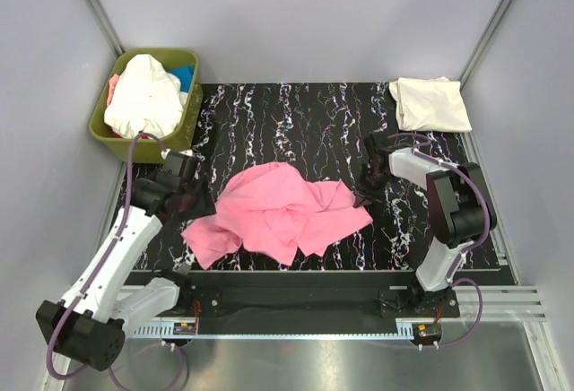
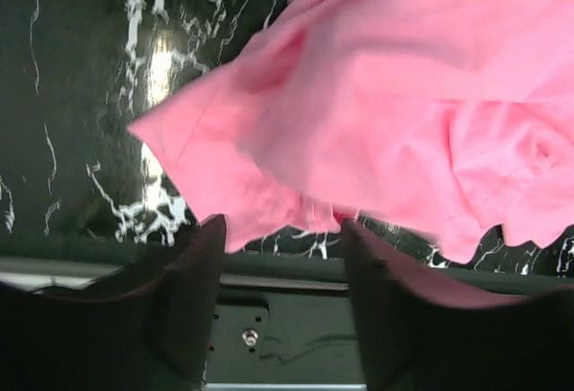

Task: Fold and stack the t-shirts
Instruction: Flatten the tshirt out

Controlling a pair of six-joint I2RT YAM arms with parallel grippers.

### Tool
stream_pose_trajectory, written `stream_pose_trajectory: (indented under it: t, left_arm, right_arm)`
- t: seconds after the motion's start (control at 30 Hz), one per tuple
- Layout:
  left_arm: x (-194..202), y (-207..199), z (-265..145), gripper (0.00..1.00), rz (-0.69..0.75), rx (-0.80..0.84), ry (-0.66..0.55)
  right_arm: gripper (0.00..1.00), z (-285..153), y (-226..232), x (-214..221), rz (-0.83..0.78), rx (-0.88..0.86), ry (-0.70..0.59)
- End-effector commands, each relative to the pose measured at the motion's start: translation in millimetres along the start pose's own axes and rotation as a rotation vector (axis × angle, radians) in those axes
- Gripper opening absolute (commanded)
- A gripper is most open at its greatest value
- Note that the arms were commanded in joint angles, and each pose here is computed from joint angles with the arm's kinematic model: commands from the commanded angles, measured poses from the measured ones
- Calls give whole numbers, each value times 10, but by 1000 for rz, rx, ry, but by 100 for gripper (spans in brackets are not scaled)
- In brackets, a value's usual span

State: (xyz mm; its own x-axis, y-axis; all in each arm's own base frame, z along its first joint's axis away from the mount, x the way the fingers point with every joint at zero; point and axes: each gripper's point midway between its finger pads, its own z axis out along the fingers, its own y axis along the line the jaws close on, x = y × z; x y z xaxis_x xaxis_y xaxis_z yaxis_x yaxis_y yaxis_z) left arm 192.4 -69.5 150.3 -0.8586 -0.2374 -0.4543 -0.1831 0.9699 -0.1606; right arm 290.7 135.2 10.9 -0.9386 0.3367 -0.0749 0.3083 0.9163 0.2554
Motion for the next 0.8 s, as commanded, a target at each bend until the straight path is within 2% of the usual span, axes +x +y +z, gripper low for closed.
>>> stream_pose_trajectory:
  t: [0.0, 0.07, 0.1, 0.13, 0.17, 0.2, 0.27, 0.3, 0.4, 0.5, 0.77]
  left_arm:
    - [4, -4, -115, 67, 11, 32, -25]
    - [-17, -83, -206, 71, 15, 61, -56]
    - [15, -186, -285, 75, 62, 83, -60]
    - [38, -231, -297, 75, 60, 76, -55]
    - [60, -280, -310, 75, 75, 79, -54]
    - [185, -397, -297, 75, 118, 112, -19]
    - [355, -666, -249, 75, 108, 211, 38]
    - [575, -762, -177, 75, 146, 248, 87]
    - [869, -1259, -79, 74, 138, 427, 141]
    - [1116, -1549, 11, 73, 162, 473, 197]
    - [1518, -1904, 341, 73, 386, 330, 252]
  right_arm:
    - [0, -53, -110, -67, -39, 59, -32]
    - [11, -103, -124, -62, -44, 64, -41]
    - [17, -128, -121, -62, -49, 64, -46]
    - [26, -187, -122, -70, -49, 64, -57]
    - [48, -218, -137, -92, -51, 76, -74]
    - [56, -255, -144, -111, -55, 79, -87]
    - [71, -354, -163, -144, -58, 90, -117]
    - [76, -386, -162, -157, -62, 90, -124]
    - [82, -469, -183, -166, -52, 90, -142]
    - [84, -488, -223, -136, -52, 95, -138]
    - [83, -485, -351, -22, -35, 94, -135]
